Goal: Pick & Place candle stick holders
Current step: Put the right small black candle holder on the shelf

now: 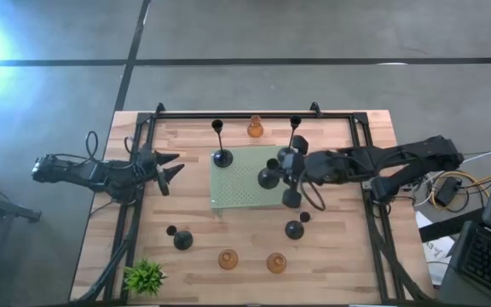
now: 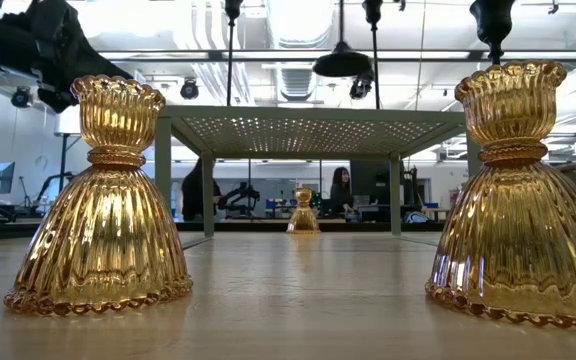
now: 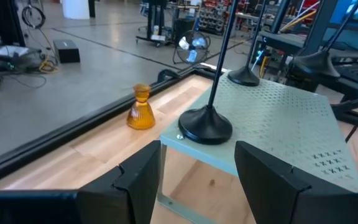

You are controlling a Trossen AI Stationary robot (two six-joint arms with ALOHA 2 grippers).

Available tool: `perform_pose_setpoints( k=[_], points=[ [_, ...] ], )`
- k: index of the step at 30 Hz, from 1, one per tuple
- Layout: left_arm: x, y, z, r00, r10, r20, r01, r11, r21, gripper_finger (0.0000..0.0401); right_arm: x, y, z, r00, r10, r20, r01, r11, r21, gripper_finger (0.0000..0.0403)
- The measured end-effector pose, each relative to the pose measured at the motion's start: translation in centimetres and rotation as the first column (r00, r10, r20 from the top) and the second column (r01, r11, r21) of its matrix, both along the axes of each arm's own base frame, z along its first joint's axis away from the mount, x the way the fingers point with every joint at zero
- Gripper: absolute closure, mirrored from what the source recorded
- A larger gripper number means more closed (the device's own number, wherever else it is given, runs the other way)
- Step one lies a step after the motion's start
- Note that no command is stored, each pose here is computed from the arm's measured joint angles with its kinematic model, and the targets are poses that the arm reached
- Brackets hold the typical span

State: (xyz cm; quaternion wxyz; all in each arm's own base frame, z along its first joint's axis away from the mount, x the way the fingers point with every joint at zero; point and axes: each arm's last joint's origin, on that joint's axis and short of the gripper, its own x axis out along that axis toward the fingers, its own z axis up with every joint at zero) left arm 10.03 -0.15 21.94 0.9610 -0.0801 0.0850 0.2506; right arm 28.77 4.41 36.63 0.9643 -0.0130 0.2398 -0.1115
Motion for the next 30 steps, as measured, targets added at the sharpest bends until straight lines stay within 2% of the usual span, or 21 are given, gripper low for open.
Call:
perform_pose_setpoints(
  k=[5, 12, 20, 30],
  points=[
    [0.0, 0.0, 0.3, 1.0, 0.009, 0.011, -0.009, 0.999, 0.037, 0.0192, 1.2, -0.9, -0.6, 0.999, -0.036, 0.004, 0.036, 0.999, -0.001, 0.0392],
    [0.1, 0.0, 0.3, 1.0, 0.009, 0.011, -0.01, 0.999, 0.037, 0.0192, 2.4, -2.4, -1.9, 0.994, -0.1, -0.032, 0.1, 0.995, 0.005, 0.0392],
    [0.1, 0.0, 0.3, 1.0, 0.01, 0.011, -0.01, 0.999, 0.037, 0.0192, 2.2, -3.9, -2.7, 0.985, -0.172, -0.024, 0.173, 0.984, 0.045, 0.0392],
    [0.1, 0.0, 0.3, 1.0, 0.01, 0.011, -0.01, 0.999, 0.034, 0.0192, 2.3, -4.4, -4.7, 0.981, -0.196, 0.001, 0.195, 0.978, 0.067, 0.0392]
  ],
)
